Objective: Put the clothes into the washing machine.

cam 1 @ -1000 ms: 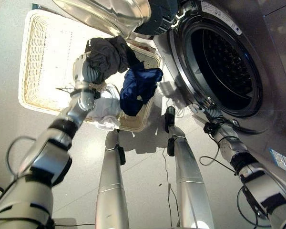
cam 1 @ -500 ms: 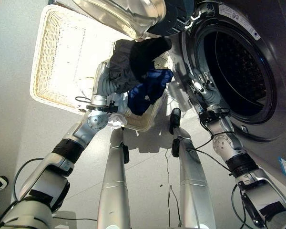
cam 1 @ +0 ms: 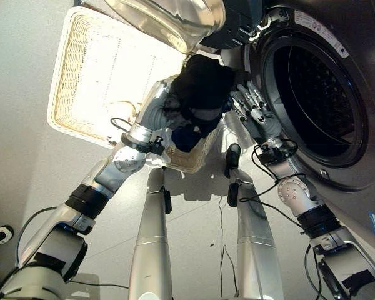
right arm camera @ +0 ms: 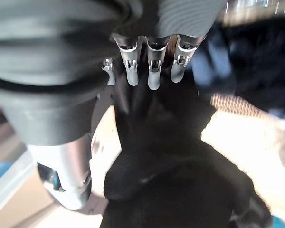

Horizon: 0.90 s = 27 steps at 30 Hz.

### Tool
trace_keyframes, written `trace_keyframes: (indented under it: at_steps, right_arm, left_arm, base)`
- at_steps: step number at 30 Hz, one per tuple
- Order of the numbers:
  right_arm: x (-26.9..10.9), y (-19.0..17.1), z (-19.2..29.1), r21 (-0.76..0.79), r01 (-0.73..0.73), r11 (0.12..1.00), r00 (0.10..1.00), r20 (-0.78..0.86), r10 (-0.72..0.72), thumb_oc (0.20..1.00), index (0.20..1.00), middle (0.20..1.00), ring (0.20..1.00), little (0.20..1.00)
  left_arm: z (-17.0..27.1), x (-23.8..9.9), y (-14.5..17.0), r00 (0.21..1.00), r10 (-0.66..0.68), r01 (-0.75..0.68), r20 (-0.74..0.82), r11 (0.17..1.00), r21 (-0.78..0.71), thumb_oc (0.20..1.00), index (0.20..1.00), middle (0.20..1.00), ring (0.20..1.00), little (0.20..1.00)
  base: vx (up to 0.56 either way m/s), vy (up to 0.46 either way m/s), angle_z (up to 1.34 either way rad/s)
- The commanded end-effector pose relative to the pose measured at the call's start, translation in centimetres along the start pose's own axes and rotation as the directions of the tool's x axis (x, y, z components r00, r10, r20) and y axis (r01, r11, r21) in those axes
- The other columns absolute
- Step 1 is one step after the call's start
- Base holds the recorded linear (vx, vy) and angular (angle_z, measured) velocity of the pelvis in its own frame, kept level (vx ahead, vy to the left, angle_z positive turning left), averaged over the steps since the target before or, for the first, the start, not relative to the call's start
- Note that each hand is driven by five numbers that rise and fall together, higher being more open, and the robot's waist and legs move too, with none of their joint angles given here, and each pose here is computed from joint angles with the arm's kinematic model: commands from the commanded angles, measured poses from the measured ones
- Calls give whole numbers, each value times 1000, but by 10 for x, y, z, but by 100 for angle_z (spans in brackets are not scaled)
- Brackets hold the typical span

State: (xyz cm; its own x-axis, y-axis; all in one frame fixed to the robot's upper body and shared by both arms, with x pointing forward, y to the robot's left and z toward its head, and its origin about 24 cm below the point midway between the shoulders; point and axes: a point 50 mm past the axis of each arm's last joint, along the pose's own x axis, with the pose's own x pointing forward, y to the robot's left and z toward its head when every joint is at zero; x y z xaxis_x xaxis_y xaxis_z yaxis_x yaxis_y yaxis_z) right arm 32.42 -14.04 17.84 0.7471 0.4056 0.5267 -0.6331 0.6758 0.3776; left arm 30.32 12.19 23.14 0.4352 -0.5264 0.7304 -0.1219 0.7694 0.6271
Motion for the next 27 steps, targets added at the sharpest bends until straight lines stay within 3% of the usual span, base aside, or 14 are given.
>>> trace_keyframes:
  at_steps: [1,13,16,20,27]
  right_arm:
    - [1,24,7,34,-153,988,988,24,152,1000,1000,1000,1000,1000]
    - [10,43,3,51,-235,971,972,12,234,1000,1000,1000,1000,1000]
    - [10,46,2,65,-256,964,967,8,256,1000,1000,1000,1000,1000]
    - [10,55,2,146,-354,924,933,-13,360,1000,1000,1000,1000,1000]
    - [2,62,-6,280,-440,853,881,-46,470,1000,1000,1000,1000,1000]
  left_arm:
    - [43,17,5,967,16,11,253,995,-103,200,200,200,200,200]
    - [68,23,-2,924,-31,97,382,983,-156,200,200,200,200,200]
    - [66,25,-4,935,-43,92,352,988,-123,200,200,200,200,200]
    - [50,27,-5,961,-71,47,269,994,96,200,200,200,200,200]
    - [43,23,0,964,-84,41,253,984,171,200,200,200,200,200]
  base:
    - [0,0,0]
    - [0,0,0]
    - [-1,-5,1]
    - [0,0,0]
    - [0,0,0]
